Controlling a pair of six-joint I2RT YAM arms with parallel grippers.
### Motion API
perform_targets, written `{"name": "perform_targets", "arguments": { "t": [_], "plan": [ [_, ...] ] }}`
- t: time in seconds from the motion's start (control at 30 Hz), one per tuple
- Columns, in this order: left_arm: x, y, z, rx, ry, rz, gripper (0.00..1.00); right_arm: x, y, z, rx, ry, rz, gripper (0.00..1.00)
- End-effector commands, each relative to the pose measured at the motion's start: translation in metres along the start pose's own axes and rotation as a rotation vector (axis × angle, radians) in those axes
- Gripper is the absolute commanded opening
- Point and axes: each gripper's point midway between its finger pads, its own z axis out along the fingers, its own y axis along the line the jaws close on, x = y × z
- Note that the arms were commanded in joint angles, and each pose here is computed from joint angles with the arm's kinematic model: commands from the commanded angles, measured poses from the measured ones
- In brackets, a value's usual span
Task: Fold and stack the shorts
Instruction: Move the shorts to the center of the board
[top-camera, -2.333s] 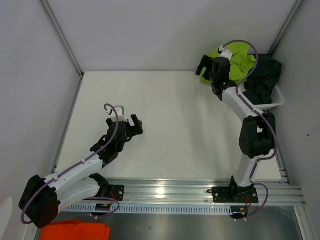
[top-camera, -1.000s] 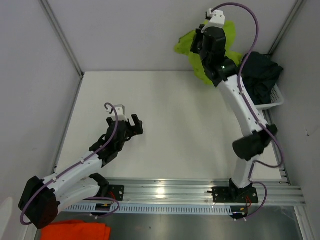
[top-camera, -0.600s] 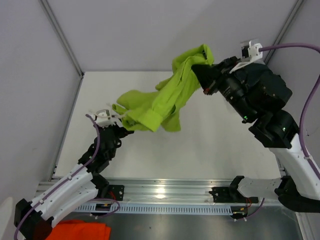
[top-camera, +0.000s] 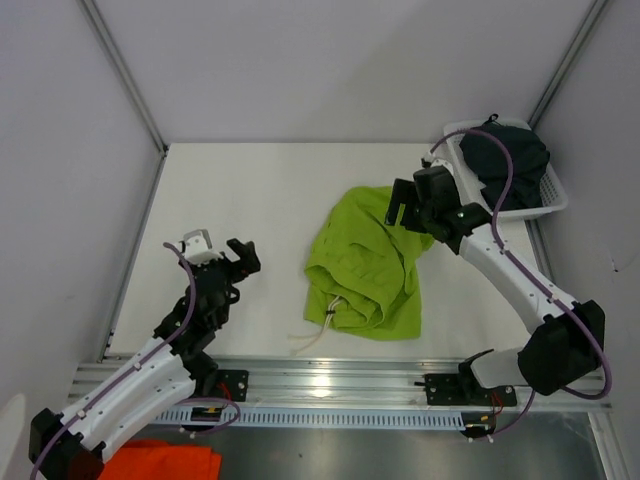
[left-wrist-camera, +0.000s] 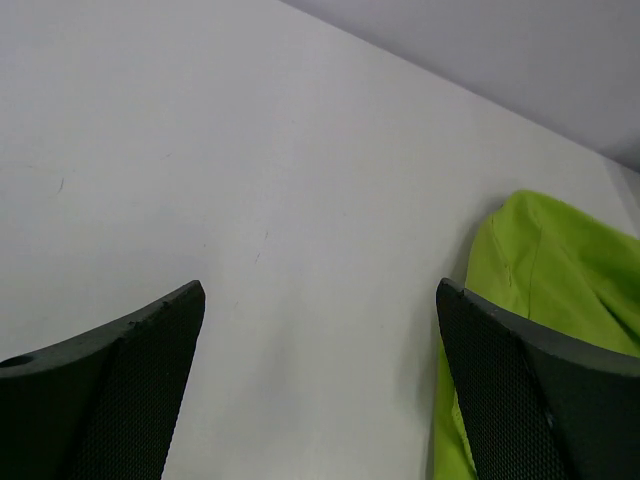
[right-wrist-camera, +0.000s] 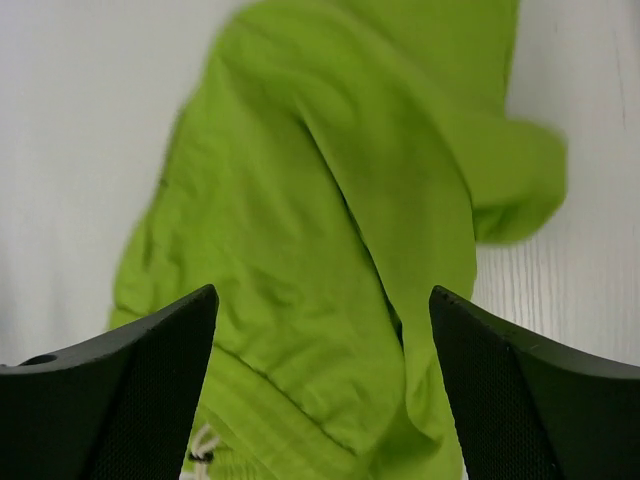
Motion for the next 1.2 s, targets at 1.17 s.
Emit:
{"name": "perform_targets", "arguments": {
  "t": [1.17],
  "plan": [
    [0.115,-0.152,0.0,0.701,0.551,0.13,0.87,0.233,0.064,-0.063,-0.123,0.142,-0.282,0.77]
  ]
}}
